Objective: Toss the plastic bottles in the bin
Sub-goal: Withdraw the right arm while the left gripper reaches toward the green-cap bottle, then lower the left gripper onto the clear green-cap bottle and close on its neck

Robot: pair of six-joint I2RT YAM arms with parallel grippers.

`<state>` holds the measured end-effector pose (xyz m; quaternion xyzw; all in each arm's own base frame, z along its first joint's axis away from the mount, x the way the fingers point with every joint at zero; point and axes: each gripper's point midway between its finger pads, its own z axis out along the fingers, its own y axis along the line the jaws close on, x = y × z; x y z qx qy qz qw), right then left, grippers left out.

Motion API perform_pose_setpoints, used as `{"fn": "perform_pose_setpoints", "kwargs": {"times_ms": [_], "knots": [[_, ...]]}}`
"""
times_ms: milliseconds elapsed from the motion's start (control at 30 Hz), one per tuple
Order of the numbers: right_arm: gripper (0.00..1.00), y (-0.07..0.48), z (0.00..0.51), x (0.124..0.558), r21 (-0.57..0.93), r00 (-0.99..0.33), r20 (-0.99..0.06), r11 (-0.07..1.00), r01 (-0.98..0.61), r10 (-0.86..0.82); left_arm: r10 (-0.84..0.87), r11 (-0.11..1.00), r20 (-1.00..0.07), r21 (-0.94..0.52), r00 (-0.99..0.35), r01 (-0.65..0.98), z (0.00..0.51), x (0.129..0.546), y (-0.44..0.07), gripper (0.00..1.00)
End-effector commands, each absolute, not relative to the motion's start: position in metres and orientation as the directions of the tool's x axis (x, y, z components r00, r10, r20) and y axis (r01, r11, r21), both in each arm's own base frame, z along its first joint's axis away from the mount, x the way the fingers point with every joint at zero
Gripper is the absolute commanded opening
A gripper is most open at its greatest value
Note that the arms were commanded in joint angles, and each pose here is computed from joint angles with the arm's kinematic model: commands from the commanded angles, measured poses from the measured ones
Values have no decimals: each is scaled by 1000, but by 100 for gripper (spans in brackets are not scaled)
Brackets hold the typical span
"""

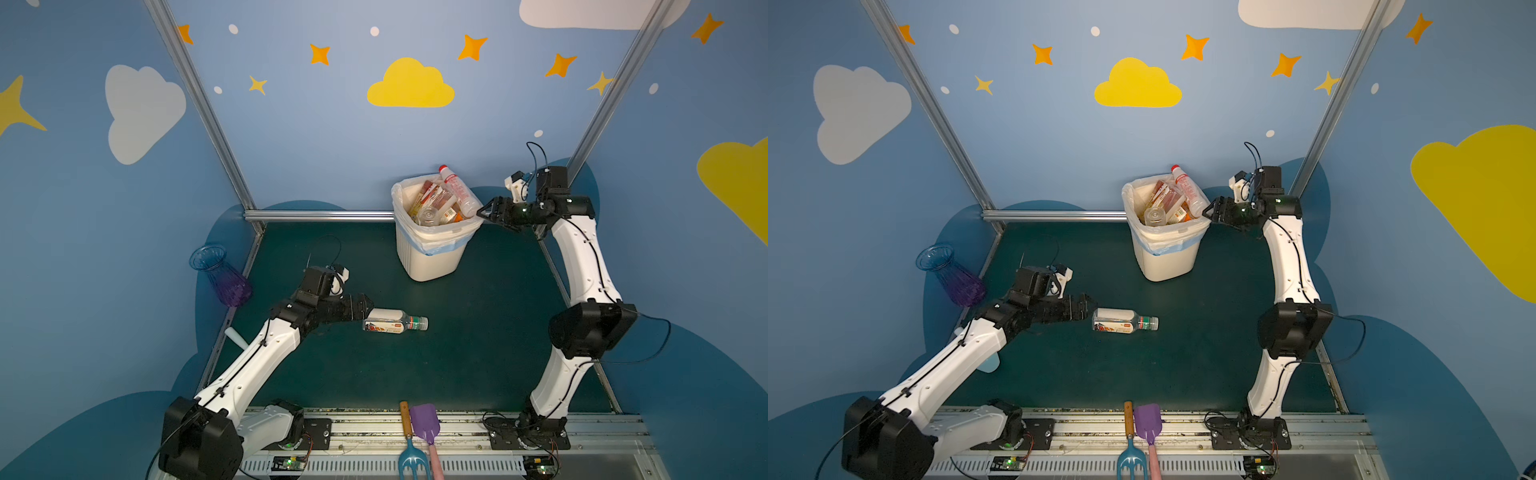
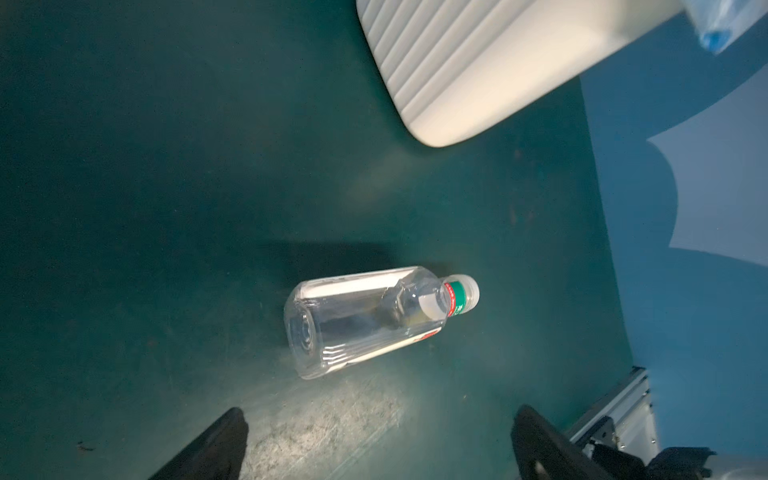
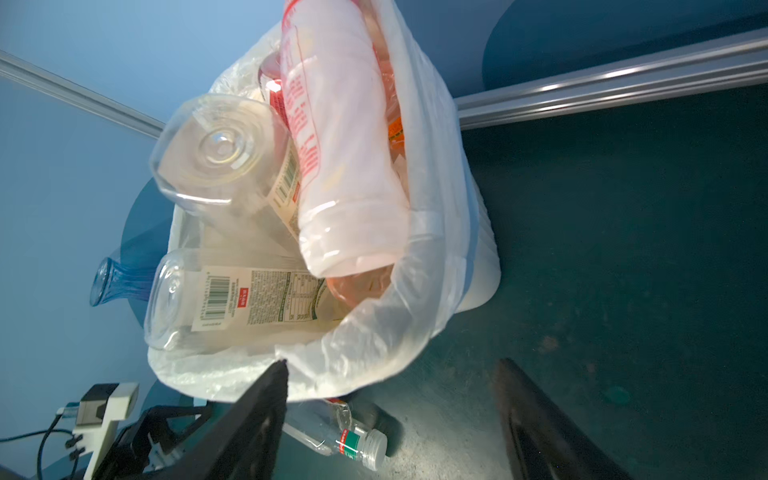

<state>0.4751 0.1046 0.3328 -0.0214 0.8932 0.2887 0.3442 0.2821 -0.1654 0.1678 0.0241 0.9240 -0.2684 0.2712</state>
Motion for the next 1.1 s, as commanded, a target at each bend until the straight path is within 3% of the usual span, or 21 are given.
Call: {"fn": "perform_pose_setpoints", "kwargs": {"times_ms": [0,200,500,733,933,1067], "knots": [[79,85,378,456,399,-639,-751,885,-239,166,-7,900,-578,-359,-816,246,164,279,-162,100],[79,88,388,380,404,-558,-806,873,-271,200,244,893,-616,-159,-749,422,149,273,-187,100],[78,107,332,276,446,-608,-770,844,-298,193,556,749,-553,9,-621,663,137,283,-244,100],[78,103,311,239,456,-625,-756,843,-286,197,712,622,-423,10,-560,783,117,274,-282,100],[78,101,304,228,454,-629,-753,844,-286,193,843,520,-222,103,-490,848,87,267,-300,93],[78,100,305,223,439,-620,-763,849,-293,181,878,475,-153,162,-454,865,67,271,-305,93]]}}
